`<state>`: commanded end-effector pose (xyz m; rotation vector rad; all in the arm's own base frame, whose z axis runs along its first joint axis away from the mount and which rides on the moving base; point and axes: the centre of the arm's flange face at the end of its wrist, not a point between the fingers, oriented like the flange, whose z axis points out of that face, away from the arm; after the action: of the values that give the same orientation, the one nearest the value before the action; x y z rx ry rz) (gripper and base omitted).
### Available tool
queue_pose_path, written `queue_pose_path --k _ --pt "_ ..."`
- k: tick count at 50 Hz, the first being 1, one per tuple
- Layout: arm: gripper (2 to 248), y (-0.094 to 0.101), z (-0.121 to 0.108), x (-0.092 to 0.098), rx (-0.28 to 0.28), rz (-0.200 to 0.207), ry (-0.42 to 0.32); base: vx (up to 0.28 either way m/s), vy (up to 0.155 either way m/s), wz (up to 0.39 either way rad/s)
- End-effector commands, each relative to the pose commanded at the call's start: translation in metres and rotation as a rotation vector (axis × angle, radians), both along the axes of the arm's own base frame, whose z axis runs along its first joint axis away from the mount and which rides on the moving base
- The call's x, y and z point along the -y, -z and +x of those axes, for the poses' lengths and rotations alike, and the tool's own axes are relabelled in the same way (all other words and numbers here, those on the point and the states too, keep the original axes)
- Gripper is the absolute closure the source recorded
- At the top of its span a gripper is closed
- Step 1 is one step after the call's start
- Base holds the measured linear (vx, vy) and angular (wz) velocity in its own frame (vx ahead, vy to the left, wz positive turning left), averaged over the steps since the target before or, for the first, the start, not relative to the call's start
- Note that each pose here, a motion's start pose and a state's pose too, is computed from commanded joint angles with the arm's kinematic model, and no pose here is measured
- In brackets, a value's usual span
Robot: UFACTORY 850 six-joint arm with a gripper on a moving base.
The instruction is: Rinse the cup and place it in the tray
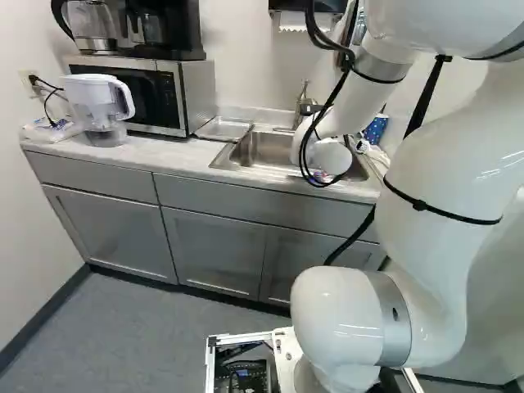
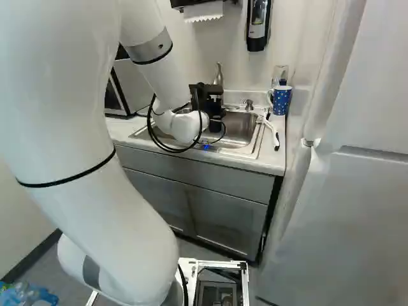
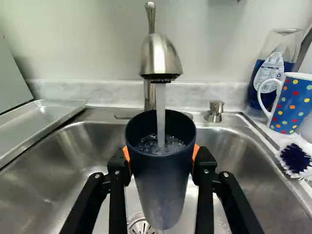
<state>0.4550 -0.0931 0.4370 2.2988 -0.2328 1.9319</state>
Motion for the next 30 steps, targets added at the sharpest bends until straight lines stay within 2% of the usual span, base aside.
queue_pose_path --k 30 --pt "124 0.0000 0.0000 -0.0001 0.000 0.000 0.000 0.000 0.000 0.000"
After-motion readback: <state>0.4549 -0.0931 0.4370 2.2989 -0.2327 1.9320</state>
